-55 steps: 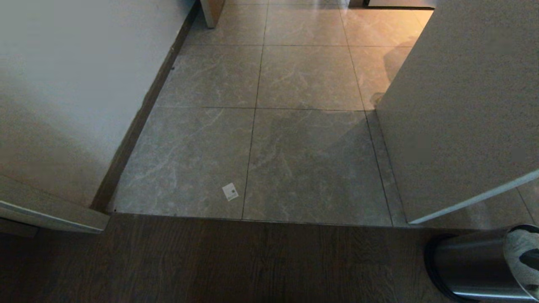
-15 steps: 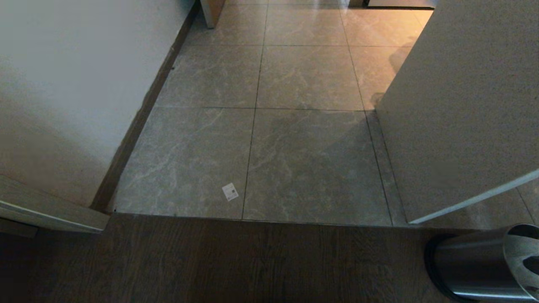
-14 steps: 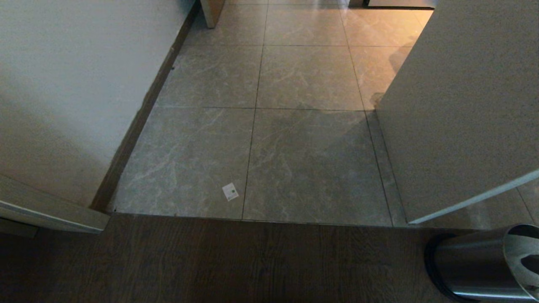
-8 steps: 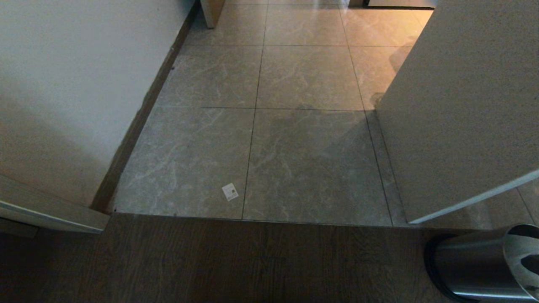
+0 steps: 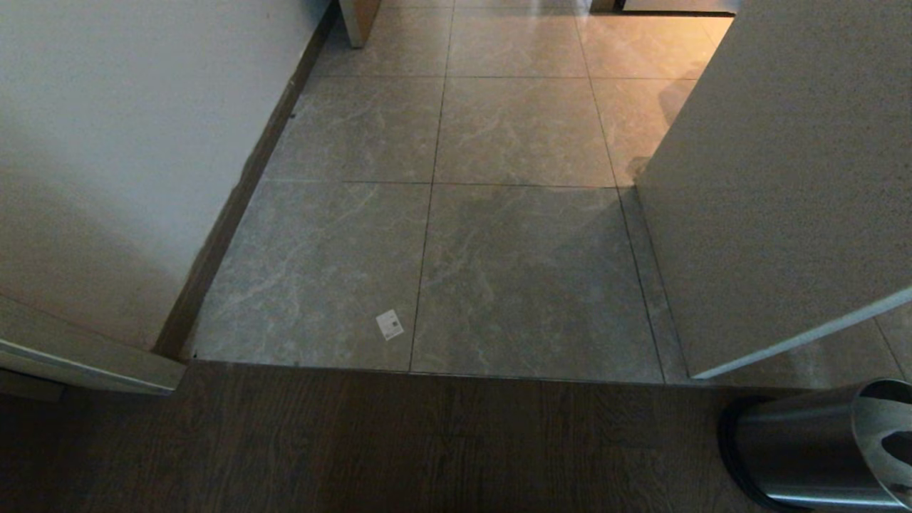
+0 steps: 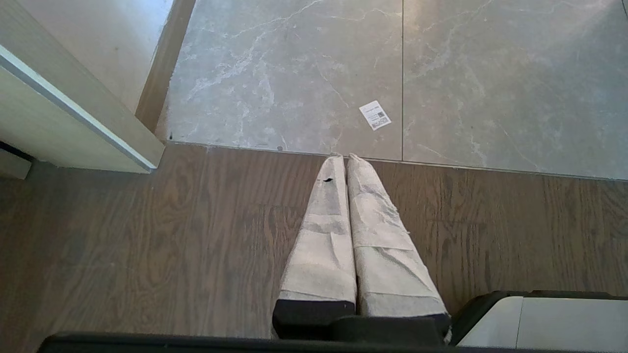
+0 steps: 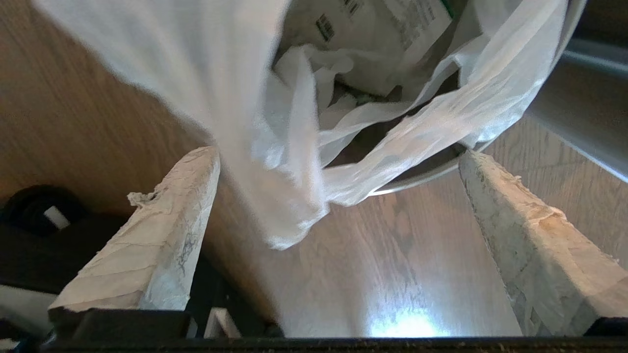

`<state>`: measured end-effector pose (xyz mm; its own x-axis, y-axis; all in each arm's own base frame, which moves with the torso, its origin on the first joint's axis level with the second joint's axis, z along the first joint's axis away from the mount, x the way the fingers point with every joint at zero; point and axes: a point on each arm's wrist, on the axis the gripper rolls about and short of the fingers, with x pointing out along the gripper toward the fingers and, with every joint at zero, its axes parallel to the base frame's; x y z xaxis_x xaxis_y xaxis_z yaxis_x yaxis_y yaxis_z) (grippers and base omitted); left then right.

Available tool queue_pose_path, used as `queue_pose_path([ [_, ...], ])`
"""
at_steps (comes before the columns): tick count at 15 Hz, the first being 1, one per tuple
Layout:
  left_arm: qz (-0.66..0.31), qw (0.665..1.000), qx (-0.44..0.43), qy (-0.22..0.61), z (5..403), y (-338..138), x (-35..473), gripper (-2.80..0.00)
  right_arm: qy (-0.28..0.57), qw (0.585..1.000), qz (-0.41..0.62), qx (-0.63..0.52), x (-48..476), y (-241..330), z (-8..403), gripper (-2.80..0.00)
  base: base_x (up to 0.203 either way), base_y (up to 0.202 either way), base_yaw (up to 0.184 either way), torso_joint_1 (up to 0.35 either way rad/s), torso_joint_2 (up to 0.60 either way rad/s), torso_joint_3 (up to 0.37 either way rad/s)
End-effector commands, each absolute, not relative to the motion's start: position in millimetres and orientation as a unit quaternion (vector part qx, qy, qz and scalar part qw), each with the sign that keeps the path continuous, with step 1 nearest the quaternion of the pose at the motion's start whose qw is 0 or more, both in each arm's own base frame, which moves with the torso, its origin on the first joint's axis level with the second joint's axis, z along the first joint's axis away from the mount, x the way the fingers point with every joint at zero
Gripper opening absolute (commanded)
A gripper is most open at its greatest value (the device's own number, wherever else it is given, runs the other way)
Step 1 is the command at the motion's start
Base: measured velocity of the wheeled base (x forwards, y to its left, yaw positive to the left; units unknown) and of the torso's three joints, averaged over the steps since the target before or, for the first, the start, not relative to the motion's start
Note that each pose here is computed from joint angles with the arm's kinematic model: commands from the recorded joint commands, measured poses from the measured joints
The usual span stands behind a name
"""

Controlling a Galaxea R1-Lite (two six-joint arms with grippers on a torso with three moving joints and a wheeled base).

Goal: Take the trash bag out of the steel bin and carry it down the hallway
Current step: Pick up the trash bag

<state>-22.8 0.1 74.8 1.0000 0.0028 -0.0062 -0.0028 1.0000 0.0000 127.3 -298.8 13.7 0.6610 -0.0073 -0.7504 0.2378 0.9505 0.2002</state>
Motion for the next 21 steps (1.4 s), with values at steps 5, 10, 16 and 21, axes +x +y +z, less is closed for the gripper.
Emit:
queue_pose_path([
  [5, 0.002, 1.000, 0.000, 0.003, 74.9, 0.1, -22.8, -2.80, 0.366, 0.913, -0.036, 0.176, 128.5, -297.3, 1.8, 0.00, 0.000, 0.000, 0.000, 0.000, 0.00, 0.000],
  [10, 0.002, 1.000, 0.000, 0.003, 74.9, 0.1, -22.8, -2.80, 0.348, 0.916, -0.022, 0.197, 129.1, -296.5, -2.6, 0.00, 0.000, 0.000, 0.000, 0.000, 0.00, 0.000],
  [16, 0.002, 1.000, 0.000, 0.003, 74.9, 0.1, -22.8, -2.80, 0.336, 0.920, -0.014, 0.198, 131.0, -300.4, -7.9, 0.00, 0.000, 0.000, 0.000, 0.000, 0.00, 0.000],
  [21, 0.002, 1.000, 0.000, 0.003, 74.9, 0.1, -22.8, -2.80, 0.329, 0.925, -0.009, 0.192, 132.5, -302.3, -10.4, -2.80, 0.000, 0.000, 0.000, 0.000, 0.00, 0.000],
])
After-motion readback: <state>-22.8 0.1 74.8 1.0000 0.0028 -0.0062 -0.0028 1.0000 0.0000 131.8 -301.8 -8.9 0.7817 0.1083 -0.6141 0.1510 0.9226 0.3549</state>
